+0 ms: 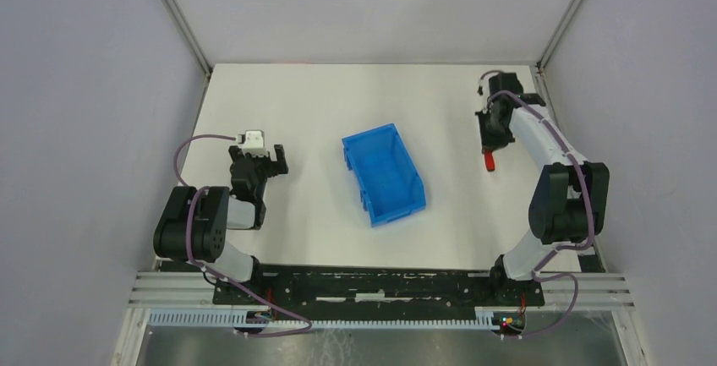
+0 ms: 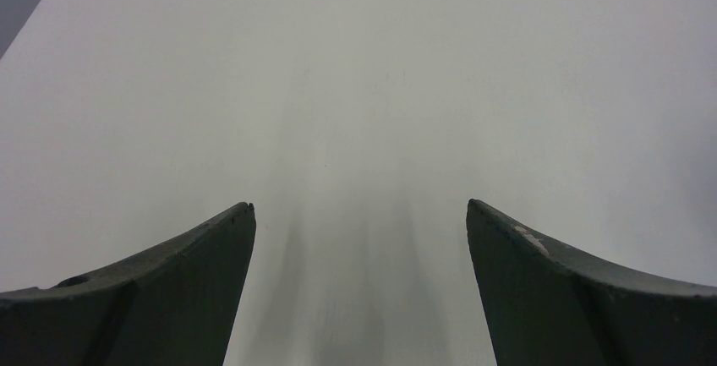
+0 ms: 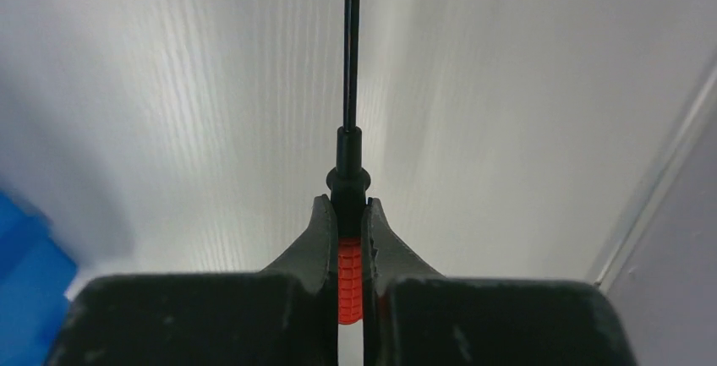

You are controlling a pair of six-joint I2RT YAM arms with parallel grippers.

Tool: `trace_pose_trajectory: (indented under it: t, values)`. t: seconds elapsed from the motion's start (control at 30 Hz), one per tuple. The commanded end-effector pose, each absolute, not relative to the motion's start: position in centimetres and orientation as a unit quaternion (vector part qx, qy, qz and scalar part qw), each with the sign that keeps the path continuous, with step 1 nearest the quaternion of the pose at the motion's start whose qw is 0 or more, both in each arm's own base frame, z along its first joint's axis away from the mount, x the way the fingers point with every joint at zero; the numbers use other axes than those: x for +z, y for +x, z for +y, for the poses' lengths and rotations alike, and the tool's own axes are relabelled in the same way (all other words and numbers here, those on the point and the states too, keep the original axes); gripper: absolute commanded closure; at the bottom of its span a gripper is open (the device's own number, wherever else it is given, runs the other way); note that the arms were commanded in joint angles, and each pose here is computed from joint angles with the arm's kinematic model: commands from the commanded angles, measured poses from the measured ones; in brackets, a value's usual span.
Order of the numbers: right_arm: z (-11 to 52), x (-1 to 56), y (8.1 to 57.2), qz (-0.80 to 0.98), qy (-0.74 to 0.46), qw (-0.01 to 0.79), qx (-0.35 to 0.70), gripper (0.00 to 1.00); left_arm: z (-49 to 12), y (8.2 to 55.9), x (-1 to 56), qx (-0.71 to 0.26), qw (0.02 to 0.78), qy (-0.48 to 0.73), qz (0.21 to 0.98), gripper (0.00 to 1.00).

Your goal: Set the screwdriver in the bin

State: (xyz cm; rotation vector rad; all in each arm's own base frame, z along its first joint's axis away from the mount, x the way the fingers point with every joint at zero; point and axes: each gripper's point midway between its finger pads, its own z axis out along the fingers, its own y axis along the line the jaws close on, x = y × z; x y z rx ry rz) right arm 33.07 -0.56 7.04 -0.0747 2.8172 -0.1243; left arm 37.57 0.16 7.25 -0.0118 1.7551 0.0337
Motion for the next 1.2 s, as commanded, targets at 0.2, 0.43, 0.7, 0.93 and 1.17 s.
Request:
trace_pose_trajectory:
  t: [0.2,0.43,0.7,0.93,1.17]
  values:
    - [-0.9,19.0,36.3,0.968,-0.007,0.247,-0.048,1.00,0.0,38.0,8.7,0.004,0.660,-0.018,0.751,0.00]
    - [15.7,22.5,36.5,0.923,-0.117,0.351,0.106,1.00,0.1,38.0,8.7,0.005,0.659,-0.019,0.752,0.00]
    - [26.0,18.7,32.4,0.906,-0.246,0.324,0.120,1.00,0.1,38.0,8.7,0.005,0.660,-0.019,0.751,0.00]
    - [27.7,10.5,30.1,0.917,-0.285,0.261,0.097,1.00,0.1,38.0,8.7,0.005,0.660,-0.019,0.751,0.00]
    - [27.2,5.0,29.7,0.930,-0.272,0.243,0.053,1.00,0.0,38.0,8.7,0.004,0.660,-0.019,0.751,0.00]
